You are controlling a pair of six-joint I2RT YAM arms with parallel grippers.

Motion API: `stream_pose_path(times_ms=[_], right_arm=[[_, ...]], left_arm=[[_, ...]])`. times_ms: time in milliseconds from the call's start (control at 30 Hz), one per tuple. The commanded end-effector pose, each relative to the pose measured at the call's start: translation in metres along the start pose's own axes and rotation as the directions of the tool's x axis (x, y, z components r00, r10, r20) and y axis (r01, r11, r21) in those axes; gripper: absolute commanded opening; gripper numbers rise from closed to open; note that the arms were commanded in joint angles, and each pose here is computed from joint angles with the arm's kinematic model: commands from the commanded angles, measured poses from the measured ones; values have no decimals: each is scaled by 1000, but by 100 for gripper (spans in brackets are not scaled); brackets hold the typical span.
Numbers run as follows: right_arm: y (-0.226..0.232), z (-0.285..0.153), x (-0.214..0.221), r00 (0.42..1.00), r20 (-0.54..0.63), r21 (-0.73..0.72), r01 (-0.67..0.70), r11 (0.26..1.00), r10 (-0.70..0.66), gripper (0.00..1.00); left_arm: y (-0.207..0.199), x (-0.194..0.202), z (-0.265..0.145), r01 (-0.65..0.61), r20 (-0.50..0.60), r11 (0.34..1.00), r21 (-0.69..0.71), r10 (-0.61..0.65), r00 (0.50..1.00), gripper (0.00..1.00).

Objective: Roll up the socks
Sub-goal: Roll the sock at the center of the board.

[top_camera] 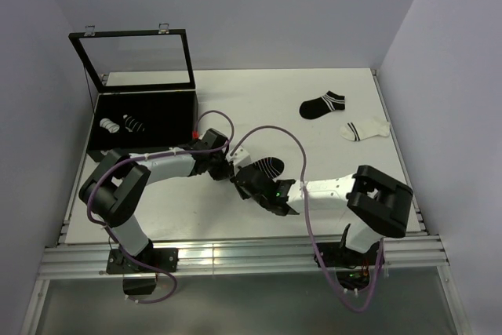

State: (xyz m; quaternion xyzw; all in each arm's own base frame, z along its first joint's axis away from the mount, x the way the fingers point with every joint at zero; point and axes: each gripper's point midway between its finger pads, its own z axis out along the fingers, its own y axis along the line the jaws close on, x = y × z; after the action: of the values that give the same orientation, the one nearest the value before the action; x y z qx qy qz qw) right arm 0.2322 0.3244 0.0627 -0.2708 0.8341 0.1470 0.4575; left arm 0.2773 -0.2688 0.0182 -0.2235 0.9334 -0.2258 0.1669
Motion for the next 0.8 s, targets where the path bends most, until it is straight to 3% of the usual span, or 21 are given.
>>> stream_pose_path(times_ms=[0, 333, 567, 700, 767], right_arm=[[-1, 9, -13, 994, 73, 93, 77, 993, -84, 32], [-3, 26, 8, 987, 48, 192, 140, 971, -152, 38], [4, 36, 22, 986, -8, 158, 164, 974, -165, 41], [6, 37, 35, 987, -46, 143, 158, 977, -153, 37], [6, 39, 42, 986, -73, 136, 161, 978, -152, 28]], left_arm=[[52, 15, -1, -55, -41, 981, -188, 49, 998, 7], [50, 17, -4, -48, -47, 985, -168, 41, 998, 6], [51, 19, -5, -42, -51, 985, -167, 34, 998, 6], [52, 18, -6, -36, -45, 985, -168, 29, 999, 6], [51, 19, -6, -28, -47, 986, -162, 21, 999, 5]])
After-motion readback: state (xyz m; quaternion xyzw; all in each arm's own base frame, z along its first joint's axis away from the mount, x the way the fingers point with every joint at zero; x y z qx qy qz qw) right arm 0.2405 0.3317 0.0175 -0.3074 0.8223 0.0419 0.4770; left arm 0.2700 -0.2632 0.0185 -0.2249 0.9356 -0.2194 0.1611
